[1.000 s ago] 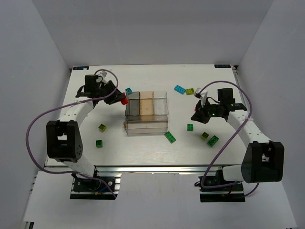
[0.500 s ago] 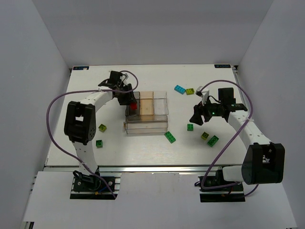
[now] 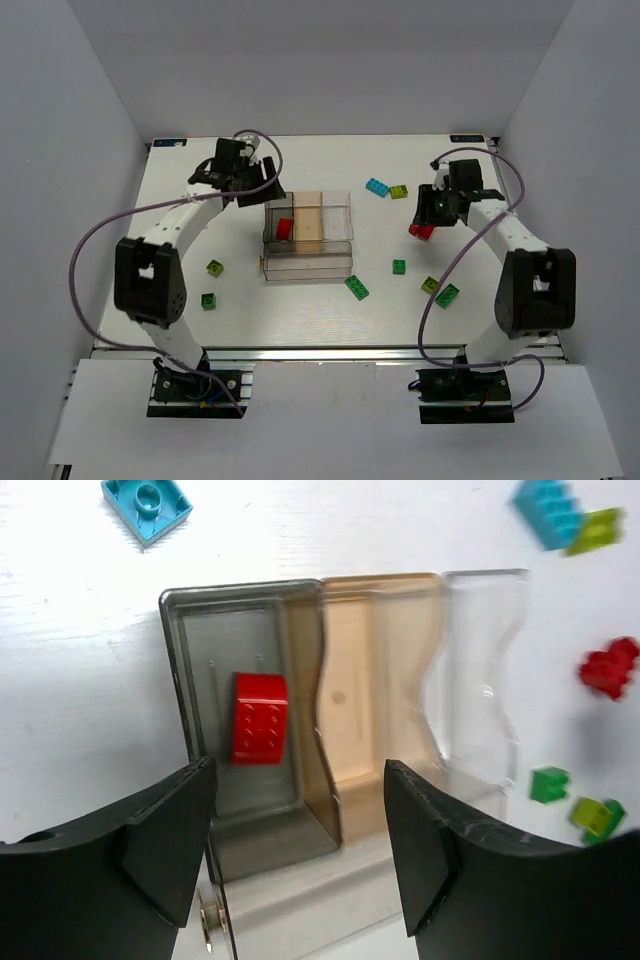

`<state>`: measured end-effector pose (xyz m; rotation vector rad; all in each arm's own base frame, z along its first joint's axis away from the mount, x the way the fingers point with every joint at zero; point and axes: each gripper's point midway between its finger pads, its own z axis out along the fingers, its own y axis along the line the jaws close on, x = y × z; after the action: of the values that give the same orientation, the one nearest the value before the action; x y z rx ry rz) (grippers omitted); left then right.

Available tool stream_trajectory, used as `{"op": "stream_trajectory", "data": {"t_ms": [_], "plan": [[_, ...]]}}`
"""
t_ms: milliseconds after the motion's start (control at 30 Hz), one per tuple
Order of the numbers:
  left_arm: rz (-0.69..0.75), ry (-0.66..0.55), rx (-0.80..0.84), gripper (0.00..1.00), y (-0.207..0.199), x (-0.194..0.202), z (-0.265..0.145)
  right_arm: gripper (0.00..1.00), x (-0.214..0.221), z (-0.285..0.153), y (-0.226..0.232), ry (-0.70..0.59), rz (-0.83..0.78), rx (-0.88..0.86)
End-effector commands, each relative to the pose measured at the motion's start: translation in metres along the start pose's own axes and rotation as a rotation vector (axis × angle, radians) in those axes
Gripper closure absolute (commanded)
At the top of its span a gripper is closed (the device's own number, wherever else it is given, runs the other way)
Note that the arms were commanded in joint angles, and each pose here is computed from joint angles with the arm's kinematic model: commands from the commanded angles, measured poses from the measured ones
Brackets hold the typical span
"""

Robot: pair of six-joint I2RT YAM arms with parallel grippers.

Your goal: Sort the legos into containers by color

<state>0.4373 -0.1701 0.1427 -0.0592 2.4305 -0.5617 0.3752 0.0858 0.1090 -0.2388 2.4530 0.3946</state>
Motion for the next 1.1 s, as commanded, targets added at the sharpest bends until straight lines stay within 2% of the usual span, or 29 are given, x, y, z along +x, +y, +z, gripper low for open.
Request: {"op": "stream_trajectory", "data": {"t_ms": [0,67,100,167,233,400,500,533,600,700,933,1067], "plan": [[0.036,-0.155,0.059,0.23,-0.02,-0.02,-0.054,0.49,-0.013,0.013,-0.036,0.024,0.178,0.219],[0.032,-0.214,0.075,0.22,-0.025,-0.019,-0.081,0.51,-0.008,0.022,-0.048,0.054,0.189,0.267],[0.021,-0.199,0.067,0.21,-0.019,-0.004,-0.081,0.51,-0.012,0.024,-0.049,0.049,0.179,0.273],[0.0,-0.234,0.072,0.21,-0.017,0.002,-0.101,0.53,-0.012,0.027,-0.056,0.054,0.162,0.292],[-0.021,-0.218,0.05,0.2,-0.007,0.023,-0.105,0.55,-0.011,0.027,-0.06,0.066,0.148,0.31],[-0.056,-0.257,0.037,0.2,0.0,0.044,-0.132,0.56,0.006,0.031,-0.071,0.104,0.156,0.342],[-0.069,-0.254,0.019,0.19,0.005,0.054,-0.138,0.5,0.011,0.037,-0.07,0.124,0.164,0.321],[-0.075,-0.26,0.007,0.19,0.008,0.052,-0.14,0.43,0.014,0.043,-0.07,0.144,0.171,0.307],[-0.078,-0.255,-0.004,0.19,0.01,0.054,-0.142,0.35,0.018,0.049,-0.067,0.175,0.177,0.286],[-0.082,-0.261,-0.013,0.19,0.011,0.053,-0.145,0.31,0.015,0.057,-0.067,0.179,0.179,0.261],[-0.09,-0.267,-0.016,0.19,0.011,0.053,-0.146,0.3,0.011,0.072,-0.061,0.19,0.209,0.216],[-0.09,-0.265,-0.026,0.19,0.013,0.054,-0.147,0.35,0.013,0.078,-0.06,0.195,0.227,0.206]]}}
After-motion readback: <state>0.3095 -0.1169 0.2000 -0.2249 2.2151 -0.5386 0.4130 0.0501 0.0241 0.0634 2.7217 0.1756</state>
